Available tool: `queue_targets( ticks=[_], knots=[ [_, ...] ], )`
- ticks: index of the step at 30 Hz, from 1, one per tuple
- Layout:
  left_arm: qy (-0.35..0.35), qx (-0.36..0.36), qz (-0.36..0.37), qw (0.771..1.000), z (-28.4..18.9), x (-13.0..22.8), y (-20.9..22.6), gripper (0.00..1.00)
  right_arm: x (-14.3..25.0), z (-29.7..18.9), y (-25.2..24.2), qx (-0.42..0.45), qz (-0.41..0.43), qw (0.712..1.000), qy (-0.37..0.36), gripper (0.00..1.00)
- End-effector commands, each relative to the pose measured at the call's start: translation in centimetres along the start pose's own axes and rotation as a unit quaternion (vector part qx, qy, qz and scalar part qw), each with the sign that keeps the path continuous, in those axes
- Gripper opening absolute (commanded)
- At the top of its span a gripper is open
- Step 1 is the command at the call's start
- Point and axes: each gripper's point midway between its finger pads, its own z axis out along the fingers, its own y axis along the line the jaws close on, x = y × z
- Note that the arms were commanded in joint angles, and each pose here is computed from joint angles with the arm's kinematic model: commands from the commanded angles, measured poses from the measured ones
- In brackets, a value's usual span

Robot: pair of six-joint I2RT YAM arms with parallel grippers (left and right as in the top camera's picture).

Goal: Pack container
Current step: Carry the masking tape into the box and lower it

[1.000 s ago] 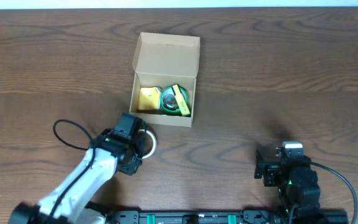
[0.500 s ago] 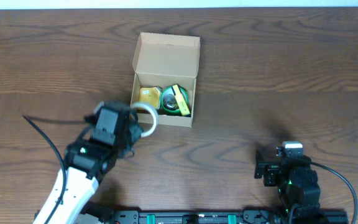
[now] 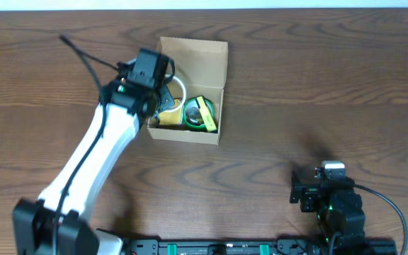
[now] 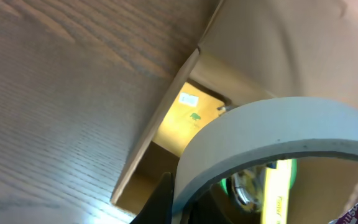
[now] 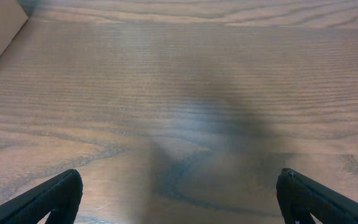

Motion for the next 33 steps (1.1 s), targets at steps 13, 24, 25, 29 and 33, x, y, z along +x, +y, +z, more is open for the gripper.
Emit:
queue_targets(
  ticks=[13,24,25,29,33],
  knots=[
    [0.111,-0.008,0.052,0.992,5.9,2.4,-1.3,0.06,0.3,0.2,-0.3,0.006,-0.004,1.0,0.003,0.99],
    [0.127,-0.021,0.053,0.99,7.2,3.1,-1.0,0.2,0.3,0.2,-0.3,0.006,-0.004,1.0,0.003,0.99],
    [0.127,-0.021,0.053,0.99,7.2,3.1,-1.0,0.37,0.3,0.2,-0.3,0.006,-0.004,1.0,0.003,0.99],
    [0.127,-0.021,0.053,0.99,7.3,3.1,-1.0,0.56,0.3,0.2,-0.3,0.006,-0.004,1.0,0.003,0.99],
    [0.125,-0.022,0.053,0.99,7.3,3.0,-1.0,0.59,0.3,0.2,-0.3,0.006,-0.004,1.0,0.003,0.99]
  ],
)
